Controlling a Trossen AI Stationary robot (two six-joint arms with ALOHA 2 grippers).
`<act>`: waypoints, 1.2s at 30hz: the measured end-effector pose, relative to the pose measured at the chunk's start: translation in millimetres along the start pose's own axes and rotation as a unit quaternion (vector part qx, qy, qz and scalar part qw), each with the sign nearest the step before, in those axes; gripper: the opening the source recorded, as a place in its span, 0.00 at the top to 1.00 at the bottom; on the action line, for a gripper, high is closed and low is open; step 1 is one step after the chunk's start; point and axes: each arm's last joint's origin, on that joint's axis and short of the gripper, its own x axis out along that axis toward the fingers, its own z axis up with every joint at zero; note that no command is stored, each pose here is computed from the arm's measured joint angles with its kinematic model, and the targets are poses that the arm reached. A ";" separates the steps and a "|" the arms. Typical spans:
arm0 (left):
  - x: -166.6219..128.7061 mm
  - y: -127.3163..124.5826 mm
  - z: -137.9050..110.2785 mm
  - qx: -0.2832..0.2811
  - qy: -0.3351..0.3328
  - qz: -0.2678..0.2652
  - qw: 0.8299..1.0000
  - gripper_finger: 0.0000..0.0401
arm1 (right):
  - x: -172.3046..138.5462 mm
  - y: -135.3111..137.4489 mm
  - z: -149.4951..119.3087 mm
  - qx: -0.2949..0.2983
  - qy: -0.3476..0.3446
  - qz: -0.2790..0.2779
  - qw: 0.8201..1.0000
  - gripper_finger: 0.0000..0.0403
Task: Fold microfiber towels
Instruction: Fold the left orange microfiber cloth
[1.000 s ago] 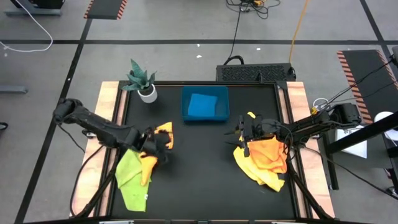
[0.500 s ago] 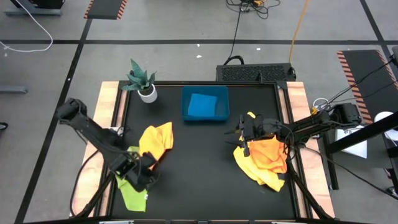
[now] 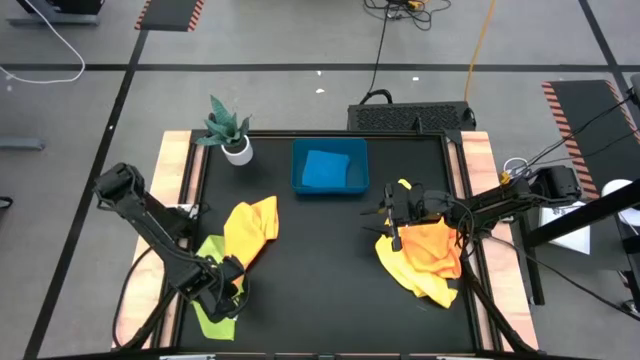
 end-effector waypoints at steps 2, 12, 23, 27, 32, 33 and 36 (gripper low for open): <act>-0.1 -0.3 -0.3 -0.003 0.000 -0.001 1.000 0.75 | 0.0 0.0 -0.2 0.000 0.001 0.000 1.000 0.60; 17.5 -4.3 -3.1 -0.033 0.014 0.029 0.999 0.50 | 0.0 0.1 -1.4 0.001 0.007 0.000 1.000 0.60; 28.6 -4.9 -6.9 -0.044 0.070 0.059 0.995 0.47 | 0.0 0.1 -2.0 0.001 0.010 0.001 1.000 0.60; 26.8 -4.8 -5.1 -0.046 0.060 0.054 0.996 0.50 | 0.0 0.1 -1.7 0.003 0.009 0.001 1.000 0.60; 27.0 -5.4 -3.7 -0.046 0.042 0.050 0.997 0.59 | 0.0 0.1 -1.5 0.010 0.008 0.000 1.000 0.60; 27.1 -5.5 -3.4 -0.045 0.037 0.049 0.997 0.61 | 0.0 0.2 -1.7 0.010 0.009 0.001 1.000 0.60; 27.1 -5.3 -3.1 -0.043 0.032 0.050 0.997 0.70 | 0.0 0.1 -1.7 0.010 0.009 0.001 1.000 0.60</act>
